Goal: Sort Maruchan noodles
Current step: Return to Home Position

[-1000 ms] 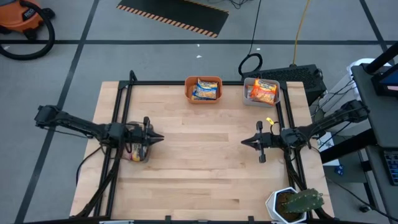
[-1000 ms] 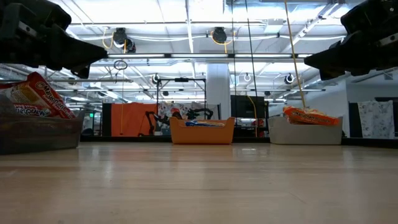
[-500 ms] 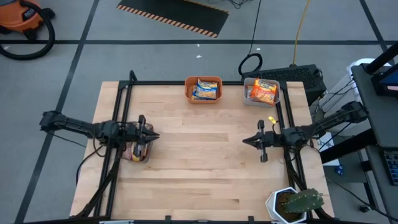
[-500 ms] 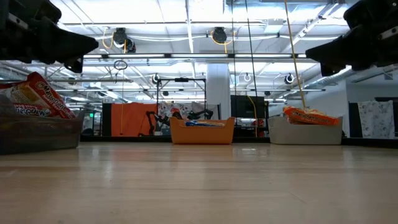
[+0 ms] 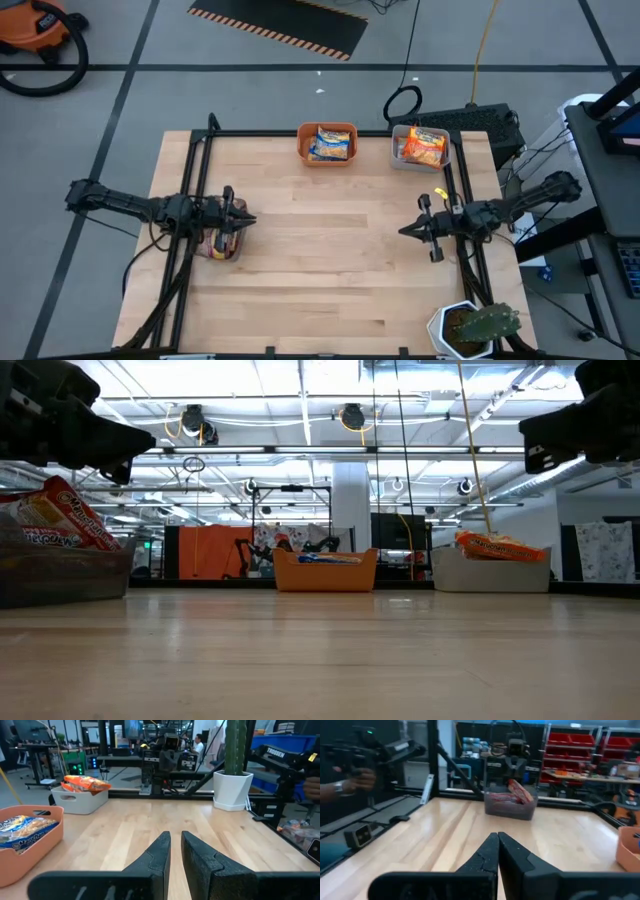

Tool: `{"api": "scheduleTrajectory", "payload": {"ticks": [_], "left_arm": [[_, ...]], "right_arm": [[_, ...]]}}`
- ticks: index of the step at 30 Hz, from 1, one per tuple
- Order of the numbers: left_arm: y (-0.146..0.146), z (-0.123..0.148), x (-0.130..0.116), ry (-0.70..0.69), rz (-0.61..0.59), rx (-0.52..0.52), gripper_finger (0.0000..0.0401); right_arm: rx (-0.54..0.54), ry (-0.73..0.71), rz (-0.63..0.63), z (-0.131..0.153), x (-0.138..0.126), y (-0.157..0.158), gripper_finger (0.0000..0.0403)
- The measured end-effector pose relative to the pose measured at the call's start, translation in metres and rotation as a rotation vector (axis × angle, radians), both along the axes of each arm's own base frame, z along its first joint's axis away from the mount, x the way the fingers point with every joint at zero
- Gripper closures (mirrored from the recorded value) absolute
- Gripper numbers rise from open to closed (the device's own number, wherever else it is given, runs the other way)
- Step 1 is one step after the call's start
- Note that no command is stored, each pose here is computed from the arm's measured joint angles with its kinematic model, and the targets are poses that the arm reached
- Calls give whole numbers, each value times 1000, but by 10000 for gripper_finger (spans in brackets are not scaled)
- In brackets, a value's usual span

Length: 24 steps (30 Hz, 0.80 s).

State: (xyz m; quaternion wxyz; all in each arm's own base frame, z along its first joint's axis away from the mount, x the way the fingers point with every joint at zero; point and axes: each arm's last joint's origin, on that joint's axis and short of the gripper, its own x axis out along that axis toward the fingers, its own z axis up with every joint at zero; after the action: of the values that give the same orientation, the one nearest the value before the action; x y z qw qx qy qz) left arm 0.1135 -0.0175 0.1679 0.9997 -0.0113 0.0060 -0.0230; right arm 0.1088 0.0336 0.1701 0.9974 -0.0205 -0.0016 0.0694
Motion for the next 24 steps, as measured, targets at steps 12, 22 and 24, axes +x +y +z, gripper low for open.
{"api": "scheduleTrajectory", "payload": {"ticks": [12,22,24], "left_arm": [[0,1,0,-7,13,2,350],[1,1,0,-15,44,13,350],[1,2,0,-17,51,17,350]], "right_arm": [[-48,-105,-23,7,-14,-8,403],[-71,-84,-82,5,-14,-19,403],[-72,-76,-78,4,-13,-20,403]]}}
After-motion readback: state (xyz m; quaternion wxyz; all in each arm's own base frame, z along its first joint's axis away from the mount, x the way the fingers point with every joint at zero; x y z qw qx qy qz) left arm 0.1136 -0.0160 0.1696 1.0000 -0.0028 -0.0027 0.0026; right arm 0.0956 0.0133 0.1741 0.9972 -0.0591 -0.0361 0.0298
